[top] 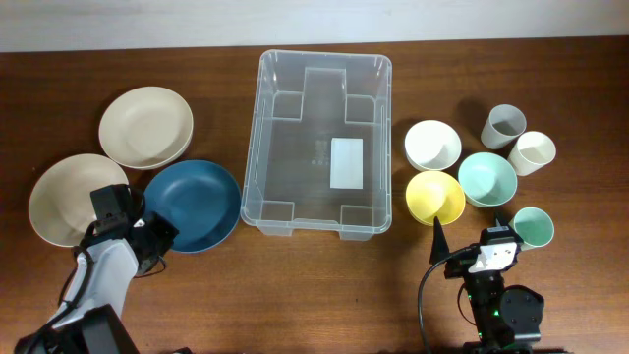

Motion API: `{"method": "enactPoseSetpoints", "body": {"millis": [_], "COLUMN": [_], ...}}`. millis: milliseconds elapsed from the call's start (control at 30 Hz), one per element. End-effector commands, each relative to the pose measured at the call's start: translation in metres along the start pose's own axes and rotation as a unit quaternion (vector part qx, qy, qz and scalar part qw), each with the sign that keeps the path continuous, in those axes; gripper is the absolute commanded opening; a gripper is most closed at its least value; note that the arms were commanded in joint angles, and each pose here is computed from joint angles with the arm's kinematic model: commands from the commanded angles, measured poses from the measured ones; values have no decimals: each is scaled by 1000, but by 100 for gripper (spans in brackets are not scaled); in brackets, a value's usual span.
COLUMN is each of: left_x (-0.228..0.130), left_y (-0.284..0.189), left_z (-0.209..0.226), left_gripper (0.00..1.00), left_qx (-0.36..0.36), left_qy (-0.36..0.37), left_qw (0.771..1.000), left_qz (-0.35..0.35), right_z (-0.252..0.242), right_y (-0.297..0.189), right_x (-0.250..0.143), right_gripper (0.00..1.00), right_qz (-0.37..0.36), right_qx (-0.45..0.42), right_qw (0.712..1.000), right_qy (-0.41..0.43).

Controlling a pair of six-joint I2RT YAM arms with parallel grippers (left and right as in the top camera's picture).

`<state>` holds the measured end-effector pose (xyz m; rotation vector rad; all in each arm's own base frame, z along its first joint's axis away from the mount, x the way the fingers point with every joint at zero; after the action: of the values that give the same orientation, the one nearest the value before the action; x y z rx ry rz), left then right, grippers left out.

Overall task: Pack container
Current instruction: 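Grasp the teal plate's rim with the left gripper and lift, then carry the teal plate with the left gripper into the clear container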

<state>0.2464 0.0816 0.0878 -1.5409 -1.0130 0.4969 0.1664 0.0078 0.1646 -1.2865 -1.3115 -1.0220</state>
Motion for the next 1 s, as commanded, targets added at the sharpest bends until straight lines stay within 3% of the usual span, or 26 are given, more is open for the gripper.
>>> {"method": "enactPoseSetpoints", "body": {"millis": [0, 233, 633, 767, 967], "left_x": [-3, 13, 6, 3, -5], "left_y": [-12, -75, -177, -192, -204], "left_z": [-4, -22, -27, -33, -62], "left_gripper": [1, 1, 1, 0, 1], "left_qx": [-30, -106, -228, -272, -385], "left_qy": [10, 23, 44, 60, 133], "left_qw": [1000, 989, 936, 919, 881], "left_qz": [-1, -103, -266, -279, -241], "right_z": [0, 0, 0, 0, 0], "right_y": [0, 0, 0, 0, 0], "right_x": [-2, -2, -2, -2, -2], "right_gripper": [99, 99, 99, 99, 99], "right_qz": [1, 1, 1, 1, 1], "right_qx": [-1, -1, -1, -1, -1], "right_qw": [1000, 1000, 1000, 1000, 1000], "right_qy": [1, 1, 0, 0, 0]}}
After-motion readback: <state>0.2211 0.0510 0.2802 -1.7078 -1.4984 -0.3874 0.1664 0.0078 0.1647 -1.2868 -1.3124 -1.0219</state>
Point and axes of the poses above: each gripper's point midway between its finger pads, its own y axis out along the fingers, its own z axis along the line the jaws close on, x = y × z, the point moved 8 cm from there along -y, back along the fingers, and after that the axes turned 6 degrees about -y, right-handed, at the moved point
